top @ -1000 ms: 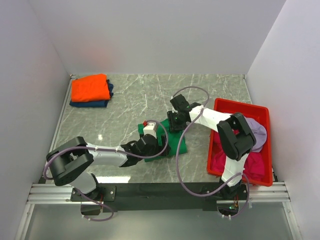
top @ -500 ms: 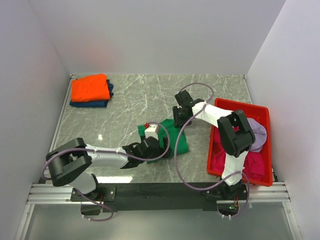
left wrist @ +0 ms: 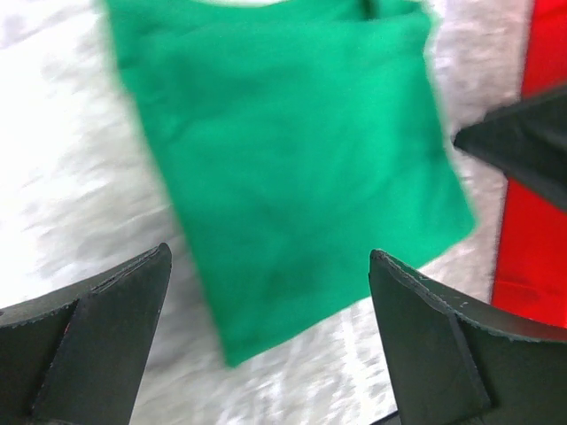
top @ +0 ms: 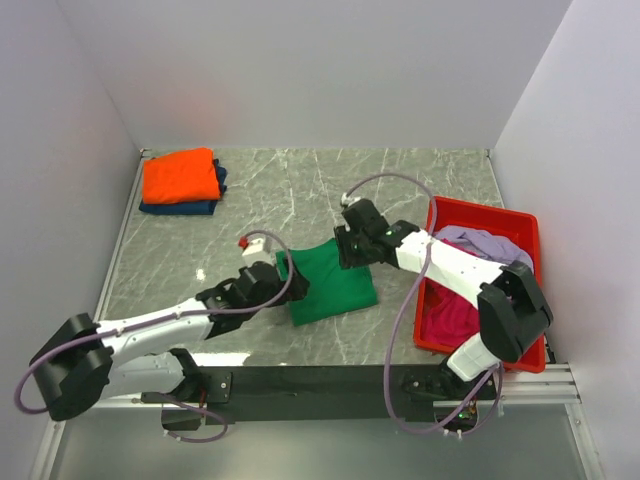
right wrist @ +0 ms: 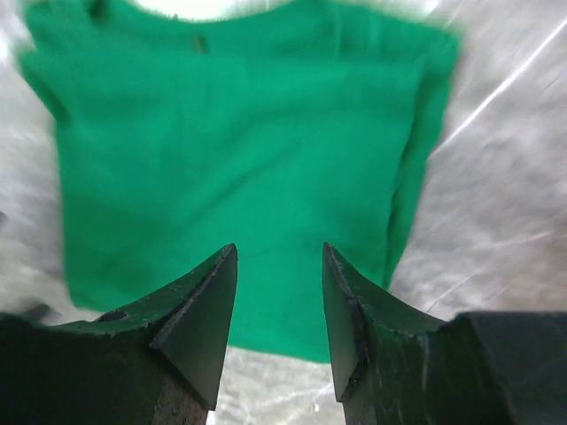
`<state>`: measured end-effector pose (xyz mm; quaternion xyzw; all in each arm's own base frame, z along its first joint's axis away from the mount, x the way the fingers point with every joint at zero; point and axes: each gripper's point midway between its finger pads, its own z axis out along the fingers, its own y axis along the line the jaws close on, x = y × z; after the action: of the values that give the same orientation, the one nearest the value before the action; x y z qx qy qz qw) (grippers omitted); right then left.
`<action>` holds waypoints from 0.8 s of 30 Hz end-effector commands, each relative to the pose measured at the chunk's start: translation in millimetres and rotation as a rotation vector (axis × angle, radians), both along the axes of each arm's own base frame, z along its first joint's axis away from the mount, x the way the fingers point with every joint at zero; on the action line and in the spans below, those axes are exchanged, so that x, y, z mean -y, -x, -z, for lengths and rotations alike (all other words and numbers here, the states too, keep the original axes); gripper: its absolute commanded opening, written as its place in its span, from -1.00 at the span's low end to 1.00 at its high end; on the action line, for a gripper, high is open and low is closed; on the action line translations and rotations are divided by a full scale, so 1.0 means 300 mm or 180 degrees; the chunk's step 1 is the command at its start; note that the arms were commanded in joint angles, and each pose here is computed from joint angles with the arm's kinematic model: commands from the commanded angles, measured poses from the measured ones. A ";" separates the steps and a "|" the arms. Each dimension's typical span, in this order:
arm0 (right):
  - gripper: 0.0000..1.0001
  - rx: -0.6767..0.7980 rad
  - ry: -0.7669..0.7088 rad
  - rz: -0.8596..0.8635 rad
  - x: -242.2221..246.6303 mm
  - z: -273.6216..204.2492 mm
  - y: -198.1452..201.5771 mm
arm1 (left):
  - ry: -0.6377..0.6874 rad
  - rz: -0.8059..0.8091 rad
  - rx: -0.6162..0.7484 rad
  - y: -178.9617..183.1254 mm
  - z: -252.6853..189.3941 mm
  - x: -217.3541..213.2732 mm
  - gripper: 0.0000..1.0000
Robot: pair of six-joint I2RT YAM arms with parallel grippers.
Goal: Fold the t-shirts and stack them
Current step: Fold the tshirt, then neatly place the folded tshirt to the corner
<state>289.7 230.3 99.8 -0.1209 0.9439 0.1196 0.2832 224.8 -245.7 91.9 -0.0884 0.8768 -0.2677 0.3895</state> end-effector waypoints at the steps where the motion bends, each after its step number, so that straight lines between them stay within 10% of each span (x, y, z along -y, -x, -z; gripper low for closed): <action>1: 0.01 -0.0237 0.0019 -0.0020 -0.003 0.102 0.048 | 0.0310 0.0029 -0.0135 0.037 0.012 -0.017 0.99; 24: 0.00 -0.0730 0.0269 0.0031 0.018 0.326 0.139 | 0.0978 0.0140 -0.0609 0.059 0.218 0.033 0.99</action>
<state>265.2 224.8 18.6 -0.1121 0.9702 0.0900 0.1949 218.8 -255.0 49.9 -0.1553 0.8435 -0.4055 0.3162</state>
